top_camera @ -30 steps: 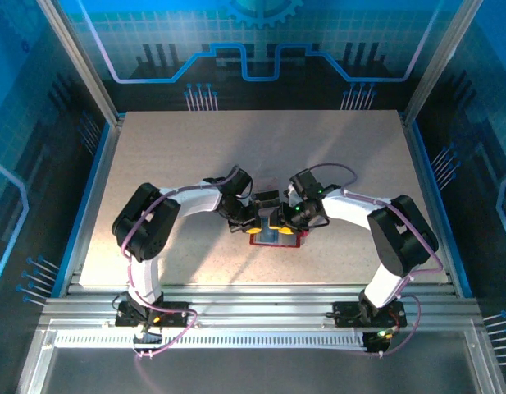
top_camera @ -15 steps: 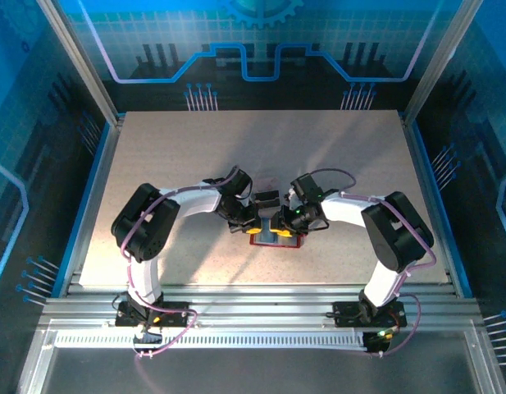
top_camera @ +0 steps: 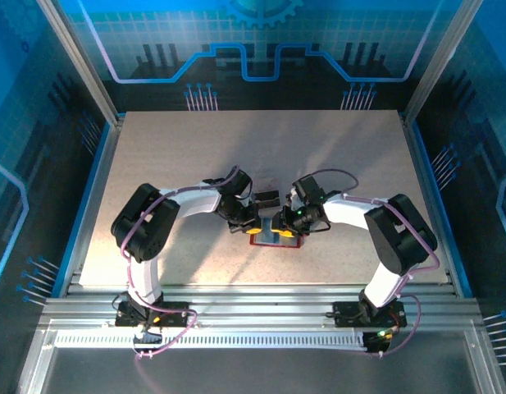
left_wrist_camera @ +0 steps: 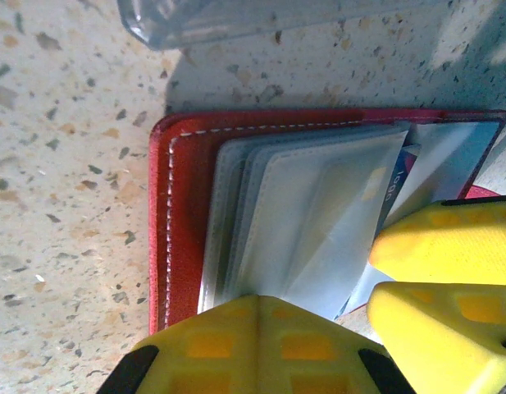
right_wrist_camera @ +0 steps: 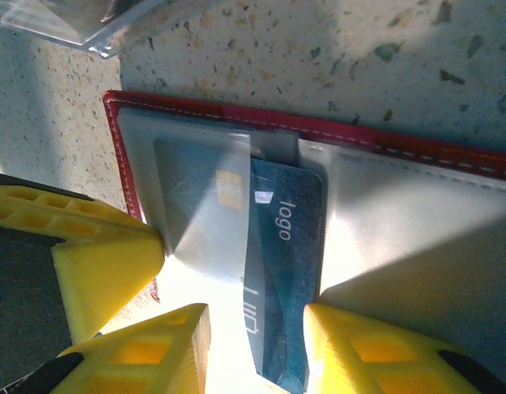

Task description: Take the credit cards out of the card holder

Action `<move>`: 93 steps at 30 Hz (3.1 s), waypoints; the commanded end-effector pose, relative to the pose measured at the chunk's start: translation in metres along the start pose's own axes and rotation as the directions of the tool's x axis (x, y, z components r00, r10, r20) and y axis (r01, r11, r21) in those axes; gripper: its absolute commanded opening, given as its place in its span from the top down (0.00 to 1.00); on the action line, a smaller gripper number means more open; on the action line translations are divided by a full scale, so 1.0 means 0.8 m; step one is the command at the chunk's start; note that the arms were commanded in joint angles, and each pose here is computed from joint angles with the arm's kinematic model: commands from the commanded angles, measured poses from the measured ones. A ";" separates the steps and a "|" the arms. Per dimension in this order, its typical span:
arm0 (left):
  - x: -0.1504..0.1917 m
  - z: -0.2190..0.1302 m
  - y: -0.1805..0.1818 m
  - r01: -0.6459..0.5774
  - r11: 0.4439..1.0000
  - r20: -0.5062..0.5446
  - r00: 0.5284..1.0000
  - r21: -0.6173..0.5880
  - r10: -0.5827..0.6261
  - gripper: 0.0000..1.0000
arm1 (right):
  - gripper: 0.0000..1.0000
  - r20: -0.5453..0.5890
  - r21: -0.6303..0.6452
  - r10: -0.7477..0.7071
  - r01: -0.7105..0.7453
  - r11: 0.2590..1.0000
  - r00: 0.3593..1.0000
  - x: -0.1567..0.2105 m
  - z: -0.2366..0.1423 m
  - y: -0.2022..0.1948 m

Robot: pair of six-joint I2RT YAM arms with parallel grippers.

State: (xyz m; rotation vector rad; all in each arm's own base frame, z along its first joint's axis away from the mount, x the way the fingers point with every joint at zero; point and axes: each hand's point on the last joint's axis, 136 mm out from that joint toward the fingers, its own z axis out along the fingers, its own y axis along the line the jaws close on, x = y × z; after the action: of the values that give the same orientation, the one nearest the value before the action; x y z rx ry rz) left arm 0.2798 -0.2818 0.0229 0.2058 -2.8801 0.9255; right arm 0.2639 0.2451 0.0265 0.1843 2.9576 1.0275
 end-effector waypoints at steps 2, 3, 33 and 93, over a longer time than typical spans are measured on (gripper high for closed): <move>0.022 0.013 0.047 0.049 0.991 -0.048 0.997 -0.123 -0.055 1.00 | 0.64 -0.028 0.065 0.030 -0.028 0.998 0.999 0.011 0.005 -0.026; 0.022 0.013 0.048 0.049 0.991 -0.049 0.997 -0.124 -0.056 1.00 | 0.64 -0.028 0.066 0.030 -0.028 0.997 0.999 0.012 0.005 -0.027; 0.023 0.012 0.049 0.051 0.990 -0.053 0.997 -0.130 -0.058 1.00 | 0.76 -0.036 -0.064 0.102 -0.104 0.992 0.994 0.014 0.018 -0.029; 0.012 -0.050 -0.001 -0.031 0.996 0.054 0.998 -0.080 0.035 1.00 | 1.00 -0.182 0.228 -0.938 0.940 0.252 0.296 -0.025 -0.177 0.063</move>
State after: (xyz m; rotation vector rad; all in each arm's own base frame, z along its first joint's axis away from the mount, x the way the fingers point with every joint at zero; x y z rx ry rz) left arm 0.2685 -0.2613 0.0364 0.2067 -2.9353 0.8079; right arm 0.2828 0.2079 0.1682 -1.1109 2.4729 0.5301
